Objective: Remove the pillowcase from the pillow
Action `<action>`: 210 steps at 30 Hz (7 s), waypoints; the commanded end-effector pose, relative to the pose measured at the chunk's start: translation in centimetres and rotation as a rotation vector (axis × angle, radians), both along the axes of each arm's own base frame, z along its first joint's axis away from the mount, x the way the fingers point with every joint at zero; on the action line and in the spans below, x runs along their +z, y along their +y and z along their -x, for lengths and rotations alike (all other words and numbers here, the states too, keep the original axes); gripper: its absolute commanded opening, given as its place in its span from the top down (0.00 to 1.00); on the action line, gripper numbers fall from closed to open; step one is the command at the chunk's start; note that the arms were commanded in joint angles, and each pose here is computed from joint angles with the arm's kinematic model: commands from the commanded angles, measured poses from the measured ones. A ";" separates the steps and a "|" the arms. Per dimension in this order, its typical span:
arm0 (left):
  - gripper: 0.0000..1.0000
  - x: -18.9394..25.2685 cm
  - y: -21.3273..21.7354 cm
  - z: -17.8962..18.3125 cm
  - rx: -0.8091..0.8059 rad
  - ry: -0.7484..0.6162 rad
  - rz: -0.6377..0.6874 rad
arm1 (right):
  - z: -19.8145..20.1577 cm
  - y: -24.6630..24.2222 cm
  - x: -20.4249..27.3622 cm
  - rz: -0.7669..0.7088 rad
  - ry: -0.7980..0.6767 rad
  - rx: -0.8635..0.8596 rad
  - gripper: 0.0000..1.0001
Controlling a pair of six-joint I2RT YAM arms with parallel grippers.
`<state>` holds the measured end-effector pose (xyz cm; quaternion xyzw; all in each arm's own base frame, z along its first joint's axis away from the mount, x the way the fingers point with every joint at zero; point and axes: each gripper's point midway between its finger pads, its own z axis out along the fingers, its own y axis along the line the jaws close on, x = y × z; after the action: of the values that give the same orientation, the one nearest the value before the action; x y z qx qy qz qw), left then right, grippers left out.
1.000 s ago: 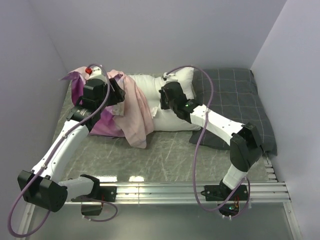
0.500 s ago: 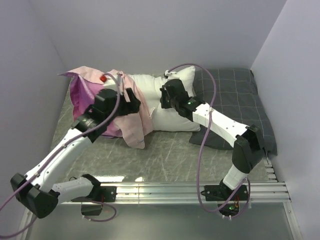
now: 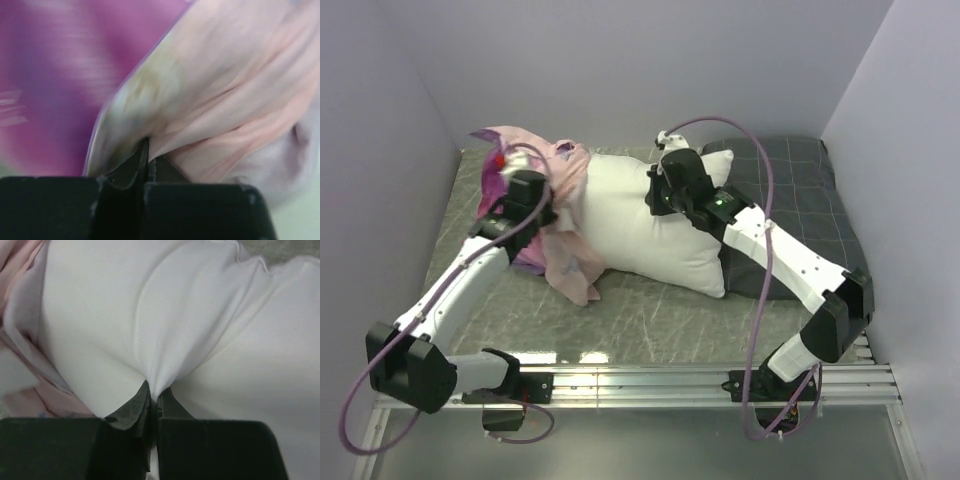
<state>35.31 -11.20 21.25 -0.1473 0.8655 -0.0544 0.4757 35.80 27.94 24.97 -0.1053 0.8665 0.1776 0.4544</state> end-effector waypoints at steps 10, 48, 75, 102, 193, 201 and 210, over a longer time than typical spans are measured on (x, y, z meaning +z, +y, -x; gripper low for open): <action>0.99 3.4 15.8 0.2 0.403 -0.150 0.178 | -2.7 -14.6 13.8 -0.111 -0.271 -0.321 1.00; 0.41 4.2 -1.5 -1.7 -0.161 -0.114 0.289 | -1.9 3.8 -10.6 0.393 -0.042 0.065 0.93; 0.81 -5.3 0.2 5.5 0.124 0.013 0.115 | -4.2 1.5 5.8 0.118 -0.132 0.000 1.00; 0.77 -3.0 16.4 1.3 0.428 -0.084 0.339 | -2.8 -6.2 11.2 0.017 -0.223 -0.110 1.00; 0.13 -1.2 2.9 9.4 0.022 0.015 0.162 | -2.7 6.8 0.1 -0.255 0.002 0.057 1.00; 0.77 -3.8 2.6 8.3 0.024 0.066 0.122 | -1.0 7.2 0.7 -0.245 0.002 0.165 0.81; 0.99 -2.8 2.0 7.9 -0.001 0.039 0.143 | 7.4 7.6 -1.8 -0.010 -0.092 0.324 0.23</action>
<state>26.49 -8.09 17.10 -0.1849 0.8808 -0.0830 0.4278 31.03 35.36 23.21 -0.1967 0.8343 0.2759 0.4348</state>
